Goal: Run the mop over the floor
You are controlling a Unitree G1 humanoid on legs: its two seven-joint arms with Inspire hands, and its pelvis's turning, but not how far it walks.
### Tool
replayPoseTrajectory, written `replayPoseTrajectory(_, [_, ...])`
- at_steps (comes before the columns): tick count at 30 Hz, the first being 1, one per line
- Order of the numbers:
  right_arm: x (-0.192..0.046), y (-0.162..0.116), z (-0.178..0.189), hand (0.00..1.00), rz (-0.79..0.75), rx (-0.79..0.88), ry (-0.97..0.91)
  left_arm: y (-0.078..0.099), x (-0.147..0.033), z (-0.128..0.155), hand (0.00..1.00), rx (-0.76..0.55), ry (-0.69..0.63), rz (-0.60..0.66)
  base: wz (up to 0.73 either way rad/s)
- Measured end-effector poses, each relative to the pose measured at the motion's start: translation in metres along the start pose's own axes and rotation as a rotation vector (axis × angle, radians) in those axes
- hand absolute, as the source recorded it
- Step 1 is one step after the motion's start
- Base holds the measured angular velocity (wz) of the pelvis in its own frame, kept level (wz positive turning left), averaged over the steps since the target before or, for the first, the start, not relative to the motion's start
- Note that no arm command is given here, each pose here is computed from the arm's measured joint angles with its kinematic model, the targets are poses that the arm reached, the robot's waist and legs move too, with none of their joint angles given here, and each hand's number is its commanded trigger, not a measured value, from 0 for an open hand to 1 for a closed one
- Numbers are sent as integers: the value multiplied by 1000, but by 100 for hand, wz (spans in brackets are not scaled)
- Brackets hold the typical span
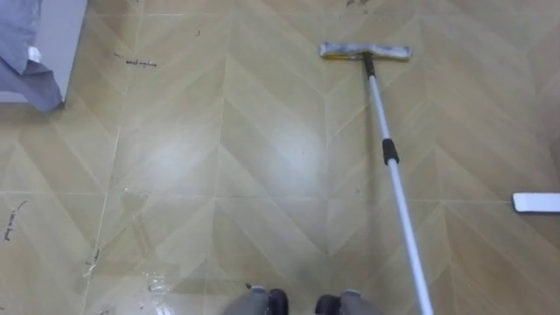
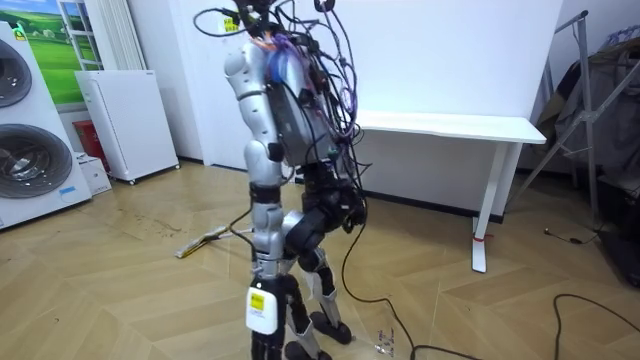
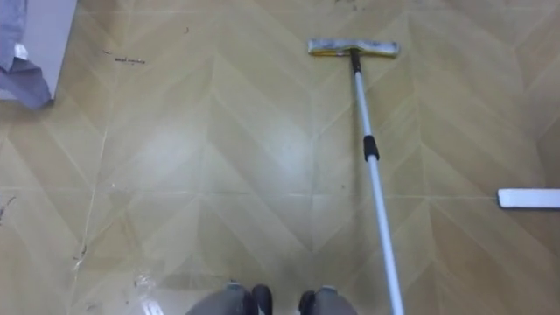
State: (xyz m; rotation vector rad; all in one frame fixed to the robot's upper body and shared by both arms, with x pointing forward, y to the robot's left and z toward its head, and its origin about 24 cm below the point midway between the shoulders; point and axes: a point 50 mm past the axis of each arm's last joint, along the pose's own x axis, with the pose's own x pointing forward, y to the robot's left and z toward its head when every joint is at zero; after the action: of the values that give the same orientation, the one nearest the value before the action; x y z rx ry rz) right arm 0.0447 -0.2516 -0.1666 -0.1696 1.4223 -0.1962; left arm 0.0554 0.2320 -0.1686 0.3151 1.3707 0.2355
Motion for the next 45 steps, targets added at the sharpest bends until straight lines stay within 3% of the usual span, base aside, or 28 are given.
replayPoseTrajectory(4, [0,-10,32,100,-4,-6,12,0,-1,-13,0,-18,56,-8,-41])
replayPoseTrajectory(6, [-5,-20,79,100,7,-12,-80,5,-1,-24,0,-49,83,-6,-78])
replayPoseTrajectory(9, [-16,-18,130,100,63,6,-204,21,1,-16,0,-59,42,30,-15])
replayPoseTrajectory(13, [-22,-34,144,100,56,31,-231,27,2,-15,0,-18,31,16,14])
replayPoseTrajectory(19, [-17,-46,116,100,64,85,-137,33,3,-12,0,-7,58,-53,28])
replayPoseTrajectory(25, [-9,-62,53,100,14,149,-2,20,3,39,0,3,-75,-52,62])
replayPoseTrajectory(27, [-6,-55,23,100,-24,152,64,16,2,55,0,-7,-141,-29,52])
replayPoseTrajectory(32, [-4,-23,-22,100,4,182,184,4,1,22,0,4,-51,-47,-5])
replayPoseTrajectory(35, [-5,-23,-30,100,-1,175,208,-1,0,-5,0,-4,43,-58,-26])
replayPoseTrajectory(37, [-4,-23,-18,100,-5,176,195,0,0,-10,0,-27,58,-53,-33])
replayPoseTrajectory(41, [-6,-35,51,100,3,183,99,21,2,-11,0,-48,54,7,-39])
replayPoseTrajectory(45, [-31,-64,154,100,-17,137,-198,41,2,-12,0,-53,35,48,-46])
